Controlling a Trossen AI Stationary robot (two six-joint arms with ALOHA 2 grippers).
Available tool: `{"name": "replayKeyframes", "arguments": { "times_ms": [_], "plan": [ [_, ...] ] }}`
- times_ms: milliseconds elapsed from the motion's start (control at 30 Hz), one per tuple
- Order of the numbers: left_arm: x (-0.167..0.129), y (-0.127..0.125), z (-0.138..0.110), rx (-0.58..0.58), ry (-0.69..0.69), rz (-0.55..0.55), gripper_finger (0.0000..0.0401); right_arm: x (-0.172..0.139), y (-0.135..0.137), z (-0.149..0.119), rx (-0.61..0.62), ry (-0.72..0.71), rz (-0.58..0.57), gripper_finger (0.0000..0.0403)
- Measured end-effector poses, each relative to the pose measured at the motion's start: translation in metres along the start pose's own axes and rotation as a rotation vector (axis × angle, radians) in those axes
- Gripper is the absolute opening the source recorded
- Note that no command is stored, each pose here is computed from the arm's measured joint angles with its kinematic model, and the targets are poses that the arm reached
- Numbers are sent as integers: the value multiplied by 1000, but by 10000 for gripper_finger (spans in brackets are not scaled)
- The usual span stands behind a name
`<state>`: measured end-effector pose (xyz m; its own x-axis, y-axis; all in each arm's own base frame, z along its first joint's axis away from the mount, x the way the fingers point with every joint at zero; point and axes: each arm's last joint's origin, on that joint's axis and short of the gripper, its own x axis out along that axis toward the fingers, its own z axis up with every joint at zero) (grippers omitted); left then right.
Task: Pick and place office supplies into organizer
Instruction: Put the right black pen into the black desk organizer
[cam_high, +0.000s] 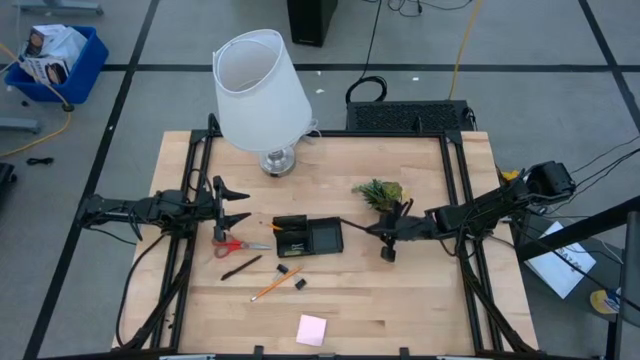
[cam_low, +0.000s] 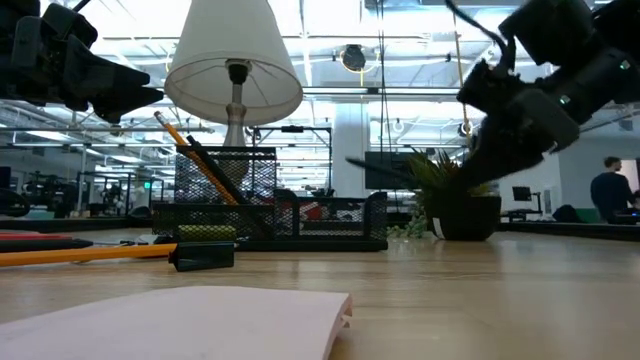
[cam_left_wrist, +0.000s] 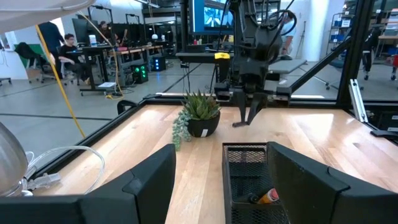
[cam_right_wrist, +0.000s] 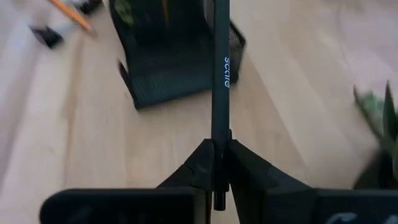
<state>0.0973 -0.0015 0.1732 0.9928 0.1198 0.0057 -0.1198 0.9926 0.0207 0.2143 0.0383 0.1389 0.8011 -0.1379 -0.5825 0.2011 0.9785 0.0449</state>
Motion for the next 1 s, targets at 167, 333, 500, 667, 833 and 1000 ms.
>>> {"name": "replayKeyframes", "arguments": {
  "times_ms": [167,333,500,667,833,1000],
  "plan": [
    [0,0,0,0,0,0,255,-1,5,13,1,-123,76,27],
    [0,0,0,0,0,0,255,-5,14,19,-15,-201,139,31],
    [0,0,0,0,0,0,255,-9,21,24,-12,-265,180,26],
    [0,0,0,0,-1,0,255,-12,27,27,-7,-312,213,29],
    [-1,0,11,-67,-115,-23,255,-12,28,28,-8,-316,215,27],
    [-2,1,20,-192,-206,-7,255,-13,28,29,-2,-335,220,29]
  ]
}}
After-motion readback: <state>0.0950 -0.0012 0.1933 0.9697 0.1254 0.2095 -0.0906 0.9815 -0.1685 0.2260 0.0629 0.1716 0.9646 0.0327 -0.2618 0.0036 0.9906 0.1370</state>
